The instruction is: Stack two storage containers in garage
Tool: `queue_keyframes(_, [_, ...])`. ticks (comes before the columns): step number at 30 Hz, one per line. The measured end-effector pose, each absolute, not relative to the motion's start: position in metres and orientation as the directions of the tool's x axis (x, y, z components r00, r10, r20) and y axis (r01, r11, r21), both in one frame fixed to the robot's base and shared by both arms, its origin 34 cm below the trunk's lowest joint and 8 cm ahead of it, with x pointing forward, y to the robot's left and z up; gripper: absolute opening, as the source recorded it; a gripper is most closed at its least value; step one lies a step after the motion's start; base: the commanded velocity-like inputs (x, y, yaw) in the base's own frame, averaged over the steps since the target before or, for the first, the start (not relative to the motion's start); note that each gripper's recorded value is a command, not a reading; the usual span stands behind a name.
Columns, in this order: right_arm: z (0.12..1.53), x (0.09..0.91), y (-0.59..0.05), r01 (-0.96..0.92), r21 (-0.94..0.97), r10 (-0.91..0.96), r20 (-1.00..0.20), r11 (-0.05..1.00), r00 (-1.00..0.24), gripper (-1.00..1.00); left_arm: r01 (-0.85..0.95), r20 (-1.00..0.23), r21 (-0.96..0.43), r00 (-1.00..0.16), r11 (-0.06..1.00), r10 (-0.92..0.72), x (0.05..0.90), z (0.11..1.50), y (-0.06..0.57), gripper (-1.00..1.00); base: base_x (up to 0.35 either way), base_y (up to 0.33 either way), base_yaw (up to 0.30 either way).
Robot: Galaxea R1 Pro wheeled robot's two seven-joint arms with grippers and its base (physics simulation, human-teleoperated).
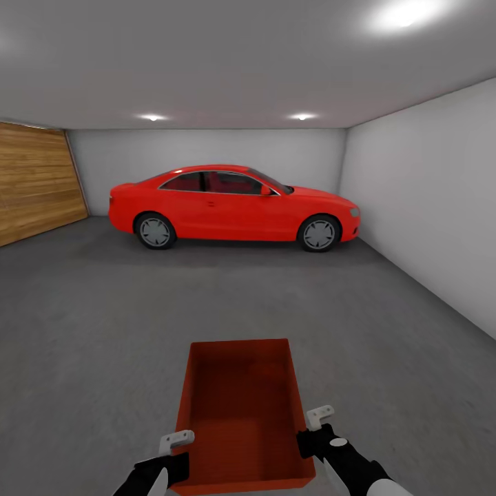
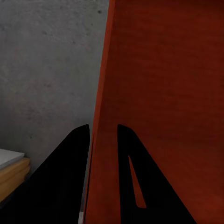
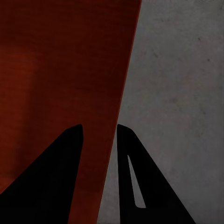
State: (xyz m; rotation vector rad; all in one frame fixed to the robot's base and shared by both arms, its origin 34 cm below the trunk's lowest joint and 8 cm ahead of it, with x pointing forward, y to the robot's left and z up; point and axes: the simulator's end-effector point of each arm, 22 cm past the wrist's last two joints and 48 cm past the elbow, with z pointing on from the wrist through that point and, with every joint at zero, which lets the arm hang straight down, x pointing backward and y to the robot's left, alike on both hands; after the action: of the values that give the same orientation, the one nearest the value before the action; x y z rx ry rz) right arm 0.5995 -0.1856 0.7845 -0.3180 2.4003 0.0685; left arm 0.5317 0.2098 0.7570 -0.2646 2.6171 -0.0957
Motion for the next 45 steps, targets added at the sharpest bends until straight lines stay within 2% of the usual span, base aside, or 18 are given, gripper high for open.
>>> queue_keyframes(7, [0.7843, 0.5996, -0.1856, -0.247, -0.037, -0.209, -0.659, 0.968, -0.722, -1.0, -0.17, -0.478, -0.117, -0.854, 0.979, -0.205, 0.5318, 0.7568, 0.2098, -1.0, 0.203, 0.0, 0.0])
queue_keyframes(45, [0.7843, 0.5997, -0.1856, -0.247, -0.037, -0.209, -0.659, 0.968, -0.722, -1.0, -0.17, -0.478, -0.117, -0.854, 0.979, -0.205, 0.5319, 0.7568, 0.2098, -1.0, 0.006, 0.01, 0.0])
